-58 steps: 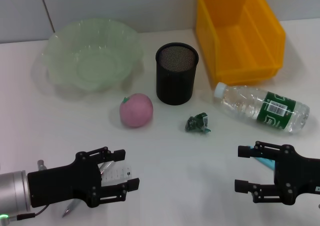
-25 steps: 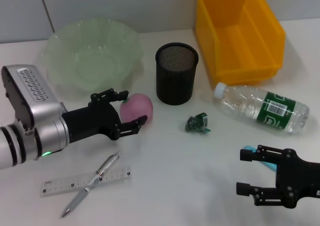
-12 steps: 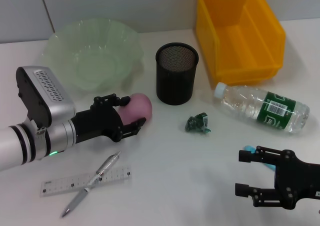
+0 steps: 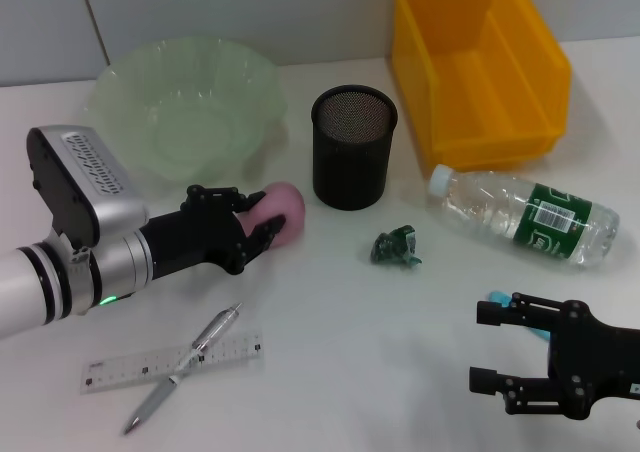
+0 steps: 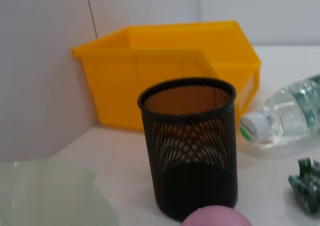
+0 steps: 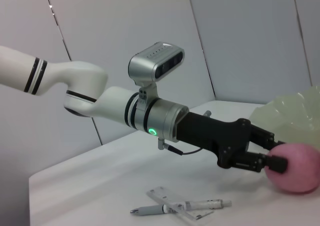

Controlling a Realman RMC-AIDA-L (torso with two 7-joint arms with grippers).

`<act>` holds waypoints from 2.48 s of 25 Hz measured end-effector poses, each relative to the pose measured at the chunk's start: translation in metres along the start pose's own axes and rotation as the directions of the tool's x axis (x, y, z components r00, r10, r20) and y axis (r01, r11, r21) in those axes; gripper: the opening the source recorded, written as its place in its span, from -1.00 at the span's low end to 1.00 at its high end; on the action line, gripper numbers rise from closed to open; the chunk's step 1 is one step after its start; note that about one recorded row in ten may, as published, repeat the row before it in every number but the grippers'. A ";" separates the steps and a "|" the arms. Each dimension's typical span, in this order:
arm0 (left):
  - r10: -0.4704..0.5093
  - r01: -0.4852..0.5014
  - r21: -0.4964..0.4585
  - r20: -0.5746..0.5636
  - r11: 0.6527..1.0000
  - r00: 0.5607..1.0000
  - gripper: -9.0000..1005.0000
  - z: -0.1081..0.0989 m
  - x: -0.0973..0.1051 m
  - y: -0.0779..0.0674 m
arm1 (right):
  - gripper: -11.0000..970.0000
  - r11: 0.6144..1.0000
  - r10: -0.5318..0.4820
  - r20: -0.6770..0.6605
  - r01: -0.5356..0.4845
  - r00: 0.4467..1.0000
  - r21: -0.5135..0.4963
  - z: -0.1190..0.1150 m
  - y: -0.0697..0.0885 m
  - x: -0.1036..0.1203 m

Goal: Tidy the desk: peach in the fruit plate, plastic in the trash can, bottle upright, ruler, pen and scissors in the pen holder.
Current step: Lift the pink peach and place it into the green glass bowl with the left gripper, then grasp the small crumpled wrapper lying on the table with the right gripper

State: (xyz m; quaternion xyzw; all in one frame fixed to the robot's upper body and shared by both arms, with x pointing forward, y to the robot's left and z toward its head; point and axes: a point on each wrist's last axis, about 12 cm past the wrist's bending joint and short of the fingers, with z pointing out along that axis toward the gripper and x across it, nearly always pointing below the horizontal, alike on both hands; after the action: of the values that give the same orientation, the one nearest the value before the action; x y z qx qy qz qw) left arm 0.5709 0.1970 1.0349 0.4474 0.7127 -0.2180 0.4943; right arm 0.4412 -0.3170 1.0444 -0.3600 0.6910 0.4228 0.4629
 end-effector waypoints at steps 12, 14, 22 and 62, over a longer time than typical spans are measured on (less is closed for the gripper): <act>-0.004 0.011 -0.030 0.211 0.999 0.977 -0.39 -0.026 -0.023 0.004 | 0.68 1.000 0.010 0.001 -0.010 1.000 0.007 -0.002 0.000 0.001; 0.003 0.017 -0.084 0.240 0.996 0.971 -0.41 -0.032 -0.028 0.016 | 0.68 1.000 0.010 0.000 -0.010 1.000 0.006 -0.002 0.001 0.001; -0.062 0.121 -0.291 0.205 0.949 0.977 -0.40 -0.014 -0.046 0.064 | 0.68 1.000 0.013 -0.001 -0.013 1.000 0.003 -0.001 0.001 0.001; -0.084 0.065 0.098 0.205 0.993 0.975 0.66 -0.070 0.027 -0.030 | 0.67 0.930 0.322 -0.361 -0.221 0.875 0.295 0.022 -0.059 -0.154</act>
State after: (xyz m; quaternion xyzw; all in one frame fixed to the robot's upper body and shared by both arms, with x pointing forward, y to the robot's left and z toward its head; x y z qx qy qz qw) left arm 0.5067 0.2461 1.0359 0.4172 0.6625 -0.3143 0.5369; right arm 0.5493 -0.3032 1.1702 -0.2782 0.8619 0.3122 0.2868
